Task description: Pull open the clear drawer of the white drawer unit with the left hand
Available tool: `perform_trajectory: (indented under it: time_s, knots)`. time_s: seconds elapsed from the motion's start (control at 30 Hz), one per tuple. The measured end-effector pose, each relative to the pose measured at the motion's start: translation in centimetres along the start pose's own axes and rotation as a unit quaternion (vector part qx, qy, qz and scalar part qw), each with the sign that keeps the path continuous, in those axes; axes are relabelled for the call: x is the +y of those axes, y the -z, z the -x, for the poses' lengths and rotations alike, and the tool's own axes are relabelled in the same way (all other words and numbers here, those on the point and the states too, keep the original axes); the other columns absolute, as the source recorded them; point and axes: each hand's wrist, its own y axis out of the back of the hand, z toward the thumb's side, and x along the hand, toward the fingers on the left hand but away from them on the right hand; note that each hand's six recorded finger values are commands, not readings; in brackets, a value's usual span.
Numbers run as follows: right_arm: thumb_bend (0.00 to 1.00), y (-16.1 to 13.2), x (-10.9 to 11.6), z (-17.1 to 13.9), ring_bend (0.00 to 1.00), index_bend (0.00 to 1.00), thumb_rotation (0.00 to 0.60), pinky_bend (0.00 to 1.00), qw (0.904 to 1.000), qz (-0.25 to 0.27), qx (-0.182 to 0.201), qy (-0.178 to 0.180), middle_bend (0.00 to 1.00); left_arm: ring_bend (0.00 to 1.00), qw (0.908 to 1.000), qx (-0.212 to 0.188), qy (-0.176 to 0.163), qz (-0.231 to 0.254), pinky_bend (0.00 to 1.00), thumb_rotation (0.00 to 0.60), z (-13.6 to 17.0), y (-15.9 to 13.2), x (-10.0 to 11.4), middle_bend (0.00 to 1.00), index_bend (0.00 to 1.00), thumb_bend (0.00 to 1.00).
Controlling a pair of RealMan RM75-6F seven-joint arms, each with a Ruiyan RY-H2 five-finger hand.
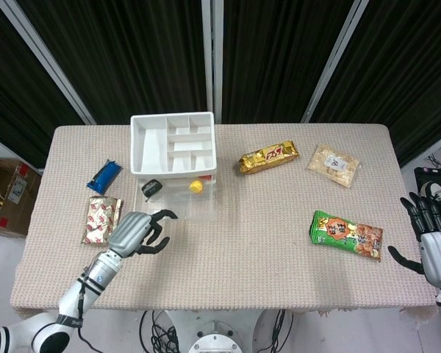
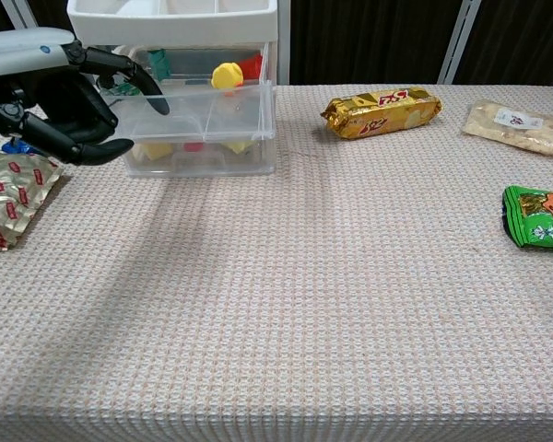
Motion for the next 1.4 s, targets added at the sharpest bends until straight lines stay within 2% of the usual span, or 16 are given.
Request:
perform_trajectory:
  time_s: [0.3, 0.5, 0.87, 1.1, 1.23, 1.4]
  knots:
    - [0.12, 0.1, 0.0, 0.0, 0.0, 0.0, 0.6, 0.0, 1.0, 0.001, -0.001, 0.001, 0.01, 0.94, 1.0, -0.005, 0.006, -0.006, 1.0, 0.6, 0.4, -0.6, -0.4, 0.86, 0.27, 0.37]
    - [0.12, 0.2, 0.1, 0.1, 0.0, 0.0, 0.6, 0.0, 1.0, 0.002, -0.001, 0.002, 0.01, 0.93, 0.9998, -0.007, -0.003, -0.017, 1.0, 0.6, 0.9, -0.8, -0.2, 0.85, 0.17, 0.34]
    - [0.12, 0.3, 0.4, 0.1, 0.0, 0.0, 0.6, 0.0, 1.0, 0.002, -0.001, 0.006, 0.01, 0.93, 0.9978, -0.006, -0.023, -0.061, 1.0, 0.6, 3.1, -1.0, 0.7, 0.84, 0.16, 0.31]
    - [0.12, 0.1, 0.7, 0.1, 0.0, 0.0, 0.6, 0.0, 0.9999, 0.0, 0.003, 0.011, 0.01, 0.93, 0.995, -0.011, -0.056, -0.082, 1.0, 0.6, 3.6, -1.6, 4.0, 0.85, 0.25, 0.26]
    - [0.12, -0.2, 1.5, 0.1, 0.0, 0.0, 0.6, 0.0, 0.9997, -0.005, 0.009, 0.023, 0.01, 0.93, 0.9909, -0.013, -0.079, -0.108, 1.0, 0.6, 1.5, -1.9, 6.4, 0.86, 0.3, 0.27]
    - [0.12, -0.2, 2.7, -0.3, 0.0, 0.0, 0.6, 0.0, 0.9991, -0.011, 0.011, 0.04, 0.01, 0.94, 0.9834, 0.002, -0.083, -0.161, 1.0, 0.6, -1.0, -1.6, 7.5, 0.86, 0.36, 0.29]
